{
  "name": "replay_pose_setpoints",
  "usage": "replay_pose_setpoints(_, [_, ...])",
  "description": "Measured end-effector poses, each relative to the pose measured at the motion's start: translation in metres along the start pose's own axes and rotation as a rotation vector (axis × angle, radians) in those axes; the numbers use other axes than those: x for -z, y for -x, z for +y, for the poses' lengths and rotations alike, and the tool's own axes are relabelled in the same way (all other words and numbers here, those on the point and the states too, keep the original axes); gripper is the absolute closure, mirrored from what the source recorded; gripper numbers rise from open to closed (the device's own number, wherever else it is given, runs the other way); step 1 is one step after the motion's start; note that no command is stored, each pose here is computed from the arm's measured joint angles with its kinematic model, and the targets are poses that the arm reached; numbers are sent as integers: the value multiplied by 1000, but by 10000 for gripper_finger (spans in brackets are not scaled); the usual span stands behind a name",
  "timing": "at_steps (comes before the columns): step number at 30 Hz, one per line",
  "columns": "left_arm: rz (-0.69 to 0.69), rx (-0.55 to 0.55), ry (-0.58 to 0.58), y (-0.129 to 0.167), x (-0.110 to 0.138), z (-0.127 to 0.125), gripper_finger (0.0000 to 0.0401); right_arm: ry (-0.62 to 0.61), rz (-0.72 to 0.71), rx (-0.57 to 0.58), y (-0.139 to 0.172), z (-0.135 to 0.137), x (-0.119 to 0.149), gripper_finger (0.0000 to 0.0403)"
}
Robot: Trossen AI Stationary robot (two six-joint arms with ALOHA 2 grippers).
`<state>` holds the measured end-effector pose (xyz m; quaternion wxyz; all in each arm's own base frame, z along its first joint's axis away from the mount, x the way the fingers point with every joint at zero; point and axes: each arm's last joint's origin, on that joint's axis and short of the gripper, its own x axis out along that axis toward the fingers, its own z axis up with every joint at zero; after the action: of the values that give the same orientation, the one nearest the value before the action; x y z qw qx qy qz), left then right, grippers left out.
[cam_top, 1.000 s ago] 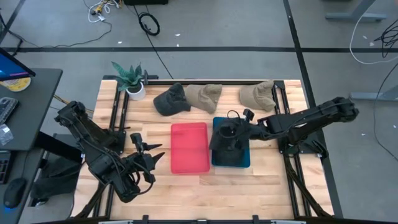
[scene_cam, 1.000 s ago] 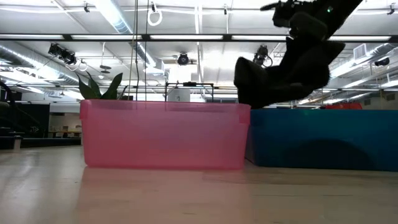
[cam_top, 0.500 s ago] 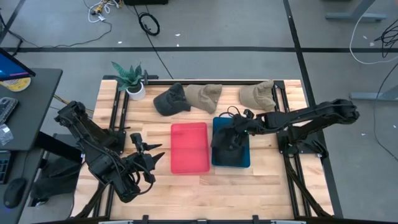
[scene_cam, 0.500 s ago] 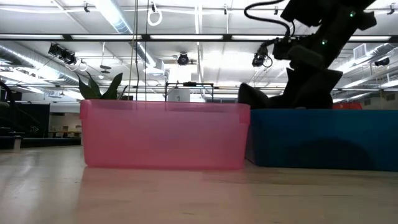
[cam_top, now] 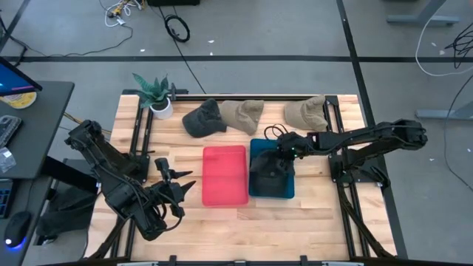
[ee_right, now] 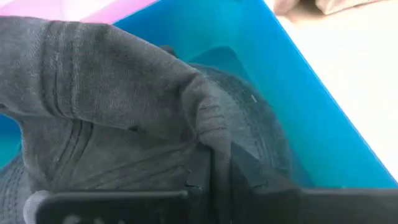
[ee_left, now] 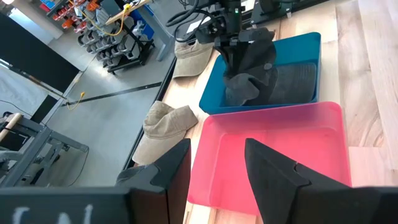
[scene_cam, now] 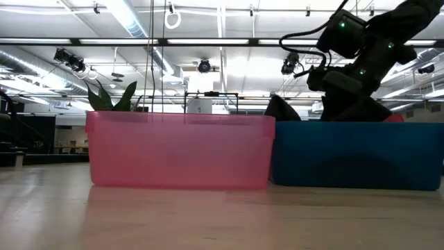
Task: Pick & Place hat
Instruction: Put the bottom black cap into the blue bin
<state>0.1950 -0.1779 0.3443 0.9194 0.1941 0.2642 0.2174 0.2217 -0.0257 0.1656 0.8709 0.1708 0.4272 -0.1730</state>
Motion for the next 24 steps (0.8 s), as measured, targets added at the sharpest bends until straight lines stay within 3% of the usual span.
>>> replay_pose_setpoints(6, [0,0,0,0,0,0,245,-38,-11,-11,-1,-3,-2,359])
replay_pose_setpoints(24, [0,0,0,0,0,0,245,40,100,-2,-24,-4,6,358])
